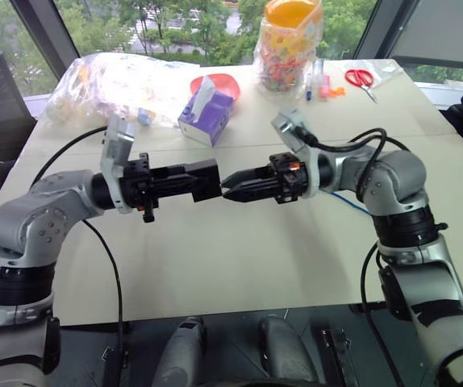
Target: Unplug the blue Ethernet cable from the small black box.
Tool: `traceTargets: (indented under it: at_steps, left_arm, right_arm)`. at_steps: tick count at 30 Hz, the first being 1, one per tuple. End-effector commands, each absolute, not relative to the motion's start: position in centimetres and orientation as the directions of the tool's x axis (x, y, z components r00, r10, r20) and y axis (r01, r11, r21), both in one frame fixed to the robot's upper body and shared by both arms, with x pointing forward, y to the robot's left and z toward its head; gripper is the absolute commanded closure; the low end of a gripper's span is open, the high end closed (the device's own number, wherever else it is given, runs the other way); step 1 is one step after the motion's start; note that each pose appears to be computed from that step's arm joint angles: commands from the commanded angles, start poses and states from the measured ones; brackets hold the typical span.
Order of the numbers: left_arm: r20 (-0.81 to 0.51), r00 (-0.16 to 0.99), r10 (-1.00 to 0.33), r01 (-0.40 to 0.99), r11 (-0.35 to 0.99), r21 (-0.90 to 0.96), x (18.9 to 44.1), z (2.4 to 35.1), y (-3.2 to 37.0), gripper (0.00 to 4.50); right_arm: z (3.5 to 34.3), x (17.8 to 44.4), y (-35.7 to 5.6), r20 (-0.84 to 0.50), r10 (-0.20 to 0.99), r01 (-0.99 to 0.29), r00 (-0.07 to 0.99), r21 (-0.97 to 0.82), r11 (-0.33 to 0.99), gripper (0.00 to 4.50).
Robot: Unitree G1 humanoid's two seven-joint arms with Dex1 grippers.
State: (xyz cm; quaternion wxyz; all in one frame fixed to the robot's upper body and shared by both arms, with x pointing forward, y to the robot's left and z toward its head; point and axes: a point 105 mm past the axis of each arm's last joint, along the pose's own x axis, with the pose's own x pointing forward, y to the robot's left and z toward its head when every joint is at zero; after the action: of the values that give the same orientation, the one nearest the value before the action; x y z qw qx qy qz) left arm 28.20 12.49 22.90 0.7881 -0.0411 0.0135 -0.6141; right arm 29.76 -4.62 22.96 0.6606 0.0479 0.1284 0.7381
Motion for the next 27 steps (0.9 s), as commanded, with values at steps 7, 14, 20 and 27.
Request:
traceTargets:
  at_steps: [7, 14, 20, 27]
  left_arm:
    - [0.031, 0.201, -0.979, 0.979, 0.199, -0.052, 26.8, 23.6, 12.3, 4.02]
    - [0.038, 0.216, -0.976, 0.976, 0.215, -0.047, 27.3, 23.9, 12.3, 4.02]
    - [0.036, 0.214, -0.976, 0.976, 0.212, -0.047, 27.3, 23.9, 12.3, 4.02]
    - [0.035, 0.214, -0.976, 0.976, 0.212, -0.045, 27.3, 23.9, 12.3, 4.02]
  right_arm:
    - [24.8, 31.7, -5.8, -0.088, 0.995, -0.986, -0.04, 0.166, -0.025, 2.92]
    - [22.7, 30.5, -5.5, -0.153, 0.983, -0.983, -0.1, 0.169, -0.073, 2.92]
    - [22.4, 29.9, -5.2, -0.155, 0.981, -0.98, -0.121, 0.175, -0.094, 2.92]
    - [22.4, 29.7, -4.8, -0.147, 0.981, -0.979, -0.129, 0.175, -0.103, 2.92]
